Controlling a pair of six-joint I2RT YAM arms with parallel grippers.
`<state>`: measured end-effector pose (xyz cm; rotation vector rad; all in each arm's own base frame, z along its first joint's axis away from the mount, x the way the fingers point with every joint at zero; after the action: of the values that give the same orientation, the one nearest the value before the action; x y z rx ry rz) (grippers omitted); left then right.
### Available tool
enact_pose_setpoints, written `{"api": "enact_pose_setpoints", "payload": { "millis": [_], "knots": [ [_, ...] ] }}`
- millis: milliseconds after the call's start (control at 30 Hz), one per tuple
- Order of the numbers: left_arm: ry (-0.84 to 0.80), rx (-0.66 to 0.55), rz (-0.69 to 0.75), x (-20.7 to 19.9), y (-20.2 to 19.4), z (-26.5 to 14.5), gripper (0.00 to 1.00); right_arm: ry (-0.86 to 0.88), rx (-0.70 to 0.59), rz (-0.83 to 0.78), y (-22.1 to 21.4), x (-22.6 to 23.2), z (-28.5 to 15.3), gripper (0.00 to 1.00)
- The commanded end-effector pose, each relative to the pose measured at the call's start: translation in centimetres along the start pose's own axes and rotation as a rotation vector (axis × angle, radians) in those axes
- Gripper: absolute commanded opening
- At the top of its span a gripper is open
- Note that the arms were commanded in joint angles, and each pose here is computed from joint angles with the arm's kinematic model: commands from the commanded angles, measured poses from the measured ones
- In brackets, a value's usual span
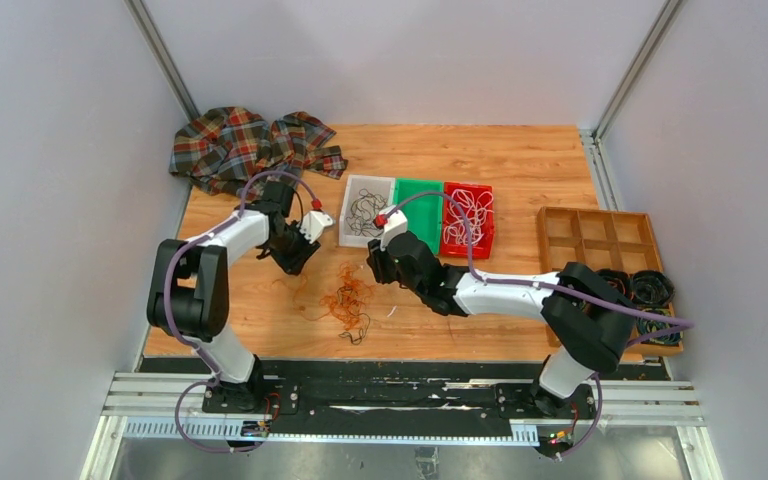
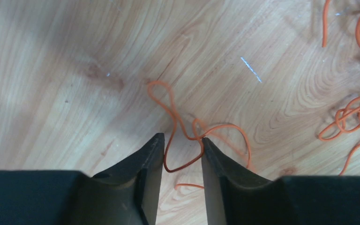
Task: Untangle the cables
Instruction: Untie the cable.
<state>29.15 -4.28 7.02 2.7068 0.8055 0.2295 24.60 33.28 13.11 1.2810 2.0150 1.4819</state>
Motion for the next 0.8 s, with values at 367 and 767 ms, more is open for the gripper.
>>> {"api": "enact_pose_setpoints", "payload": {
  "millis": [367, 767],
  "knots": [
    [-0.049, -0.260, -0.018, -2.1, 5.6, -12.9, 0.01, 0.100, -0.124, 0.056, 3.4, 2.0, -1.7, 0.26],
    [0.118, -0.597, 0.011, -5.5, 9.5, -28.2, 0.01, 0.478, -0.357, 0.008, 8.8, 8.1, -5.5, 0.56]
  ]
}}
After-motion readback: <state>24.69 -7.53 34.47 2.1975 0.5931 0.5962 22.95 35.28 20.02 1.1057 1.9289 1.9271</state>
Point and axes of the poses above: each gripper's point midway between its finger pads, its own z axis out along the fingers, its own x axis along the line the jaws close on, y = z × x, the point moved 5 cm from there along -z, back along the fingers, and after that the axes turned 7 degrees about z, right-handed, at the moved point
